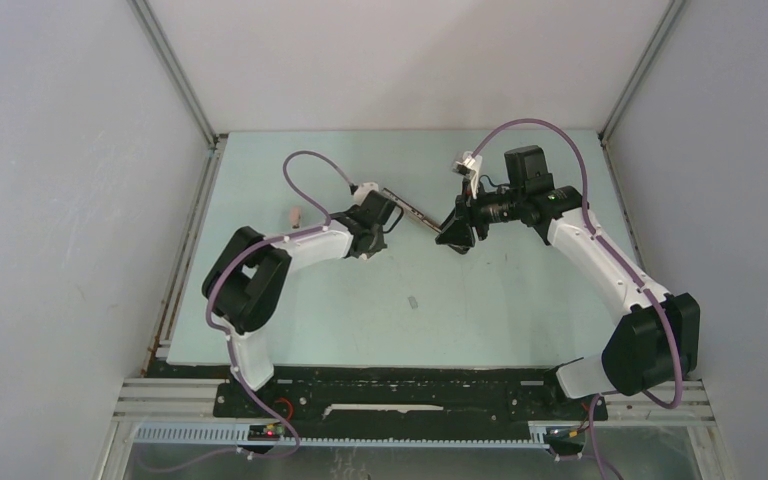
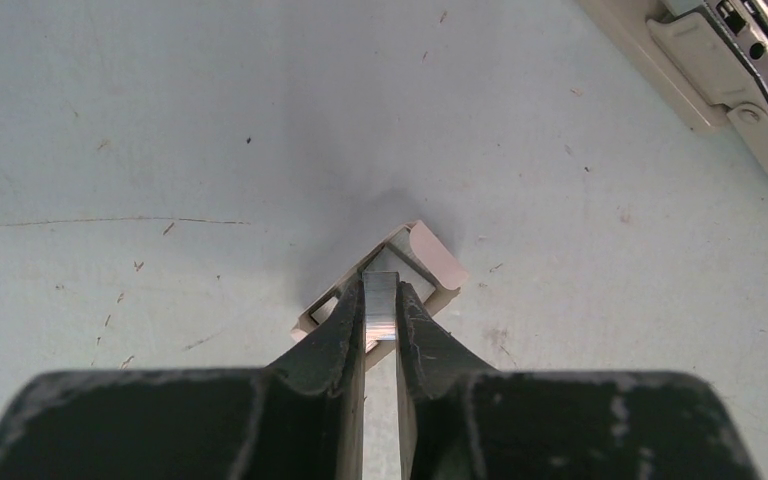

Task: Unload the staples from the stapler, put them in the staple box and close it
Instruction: Place the staple in the staple box.

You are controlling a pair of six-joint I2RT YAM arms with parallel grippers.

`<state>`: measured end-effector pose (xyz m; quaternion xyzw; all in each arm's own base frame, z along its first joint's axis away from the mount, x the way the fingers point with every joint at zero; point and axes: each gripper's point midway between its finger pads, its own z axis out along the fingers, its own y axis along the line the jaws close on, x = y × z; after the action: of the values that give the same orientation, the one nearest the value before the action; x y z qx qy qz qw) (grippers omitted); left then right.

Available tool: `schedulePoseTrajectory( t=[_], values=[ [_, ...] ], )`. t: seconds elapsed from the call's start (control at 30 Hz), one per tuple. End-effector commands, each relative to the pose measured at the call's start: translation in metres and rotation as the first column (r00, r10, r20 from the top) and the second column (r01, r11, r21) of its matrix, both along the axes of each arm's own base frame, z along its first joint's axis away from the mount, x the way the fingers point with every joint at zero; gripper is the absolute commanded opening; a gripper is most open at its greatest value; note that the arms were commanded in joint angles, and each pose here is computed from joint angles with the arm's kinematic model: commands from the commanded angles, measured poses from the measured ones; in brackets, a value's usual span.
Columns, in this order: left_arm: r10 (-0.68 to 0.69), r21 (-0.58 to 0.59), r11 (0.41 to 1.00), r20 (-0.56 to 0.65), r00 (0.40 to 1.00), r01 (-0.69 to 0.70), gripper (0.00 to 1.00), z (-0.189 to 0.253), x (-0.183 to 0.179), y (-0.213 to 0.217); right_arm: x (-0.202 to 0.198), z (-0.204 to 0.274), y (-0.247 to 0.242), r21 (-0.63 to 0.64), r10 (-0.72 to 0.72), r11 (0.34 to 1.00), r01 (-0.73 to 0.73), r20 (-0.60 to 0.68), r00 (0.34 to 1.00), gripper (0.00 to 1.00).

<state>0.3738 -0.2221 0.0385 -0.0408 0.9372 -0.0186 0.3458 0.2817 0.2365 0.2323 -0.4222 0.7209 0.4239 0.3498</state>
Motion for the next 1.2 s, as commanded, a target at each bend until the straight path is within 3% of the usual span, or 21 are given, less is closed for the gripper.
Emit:
schedulePoseTrajectory(
  t=[0.0,1.17],
  values=[
    [0.042,-0.029,0.999,0.051,0.998,-0.041,0.15,0.01,0.016,-0.003,-0.001,0.003,-0.001,0.015,0.003,1.0,-0.003,-0.003,1.0,0.52],
    [0.287,-0.096,0.955,0.055,0.956,-0.281,0.11,0.0,-0.002,0.023,-0.002,0.004,-0.001,0.021,0.008,1.0,-0.008,-0.009,1.0,0.52]
  ],
)
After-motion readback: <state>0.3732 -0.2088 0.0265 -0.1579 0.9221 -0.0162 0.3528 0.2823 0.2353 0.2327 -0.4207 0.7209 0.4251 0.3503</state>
